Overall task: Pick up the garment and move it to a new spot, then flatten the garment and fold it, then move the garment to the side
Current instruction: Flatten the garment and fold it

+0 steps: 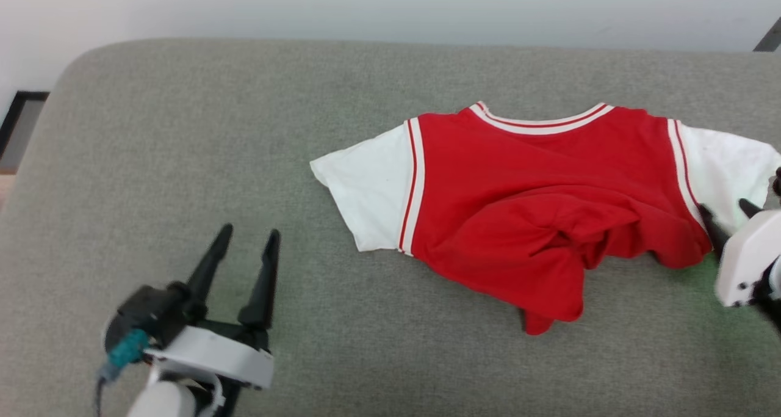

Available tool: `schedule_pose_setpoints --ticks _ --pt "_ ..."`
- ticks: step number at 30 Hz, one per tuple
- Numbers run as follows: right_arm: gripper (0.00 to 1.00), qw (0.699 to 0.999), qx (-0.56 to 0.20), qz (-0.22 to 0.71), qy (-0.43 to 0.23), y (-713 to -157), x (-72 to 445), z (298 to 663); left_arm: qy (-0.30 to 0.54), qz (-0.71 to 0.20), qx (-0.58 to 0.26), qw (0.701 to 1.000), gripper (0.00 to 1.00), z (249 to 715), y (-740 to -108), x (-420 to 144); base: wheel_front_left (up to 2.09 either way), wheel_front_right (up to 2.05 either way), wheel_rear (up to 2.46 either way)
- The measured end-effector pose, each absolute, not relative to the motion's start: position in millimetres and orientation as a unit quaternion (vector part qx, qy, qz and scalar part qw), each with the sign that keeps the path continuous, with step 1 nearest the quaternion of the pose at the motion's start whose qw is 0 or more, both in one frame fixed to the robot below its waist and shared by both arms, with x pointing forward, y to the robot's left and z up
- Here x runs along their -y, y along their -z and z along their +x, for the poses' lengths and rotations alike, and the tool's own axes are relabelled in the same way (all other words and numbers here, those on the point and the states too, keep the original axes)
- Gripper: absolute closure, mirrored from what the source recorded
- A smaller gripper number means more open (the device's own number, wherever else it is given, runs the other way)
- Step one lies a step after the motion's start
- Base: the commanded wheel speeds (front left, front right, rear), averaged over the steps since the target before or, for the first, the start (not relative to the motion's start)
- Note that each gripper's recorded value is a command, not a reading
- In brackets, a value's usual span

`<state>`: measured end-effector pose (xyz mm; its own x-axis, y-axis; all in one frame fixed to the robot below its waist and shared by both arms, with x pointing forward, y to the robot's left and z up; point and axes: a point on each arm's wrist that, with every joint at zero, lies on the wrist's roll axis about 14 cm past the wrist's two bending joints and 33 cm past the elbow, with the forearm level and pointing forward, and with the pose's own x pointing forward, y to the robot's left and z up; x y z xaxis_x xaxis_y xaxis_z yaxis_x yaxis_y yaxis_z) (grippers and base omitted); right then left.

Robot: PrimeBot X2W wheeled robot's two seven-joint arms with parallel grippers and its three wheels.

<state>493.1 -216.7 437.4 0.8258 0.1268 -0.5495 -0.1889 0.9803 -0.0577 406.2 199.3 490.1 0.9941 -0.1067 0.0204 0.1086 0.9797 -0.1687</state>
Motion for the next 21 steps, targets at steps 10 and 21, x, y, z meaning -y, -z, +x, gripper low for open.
schedule_pose_setpoints --ticks 10,21 --pt "0.00 0.986 -0.104 0.092 -0.094 -498 184 447 0.114 -0.017 0.011 0.993 0.00 439 -529 -196 0.00 0.00 0.00" --pt "0.00 0.972 -0.006 0.232 -0.025 -523 193 389 0.258 0.018 -0.180 0.949 0.00 494 -521 -128 0.00 0.00 0.00"
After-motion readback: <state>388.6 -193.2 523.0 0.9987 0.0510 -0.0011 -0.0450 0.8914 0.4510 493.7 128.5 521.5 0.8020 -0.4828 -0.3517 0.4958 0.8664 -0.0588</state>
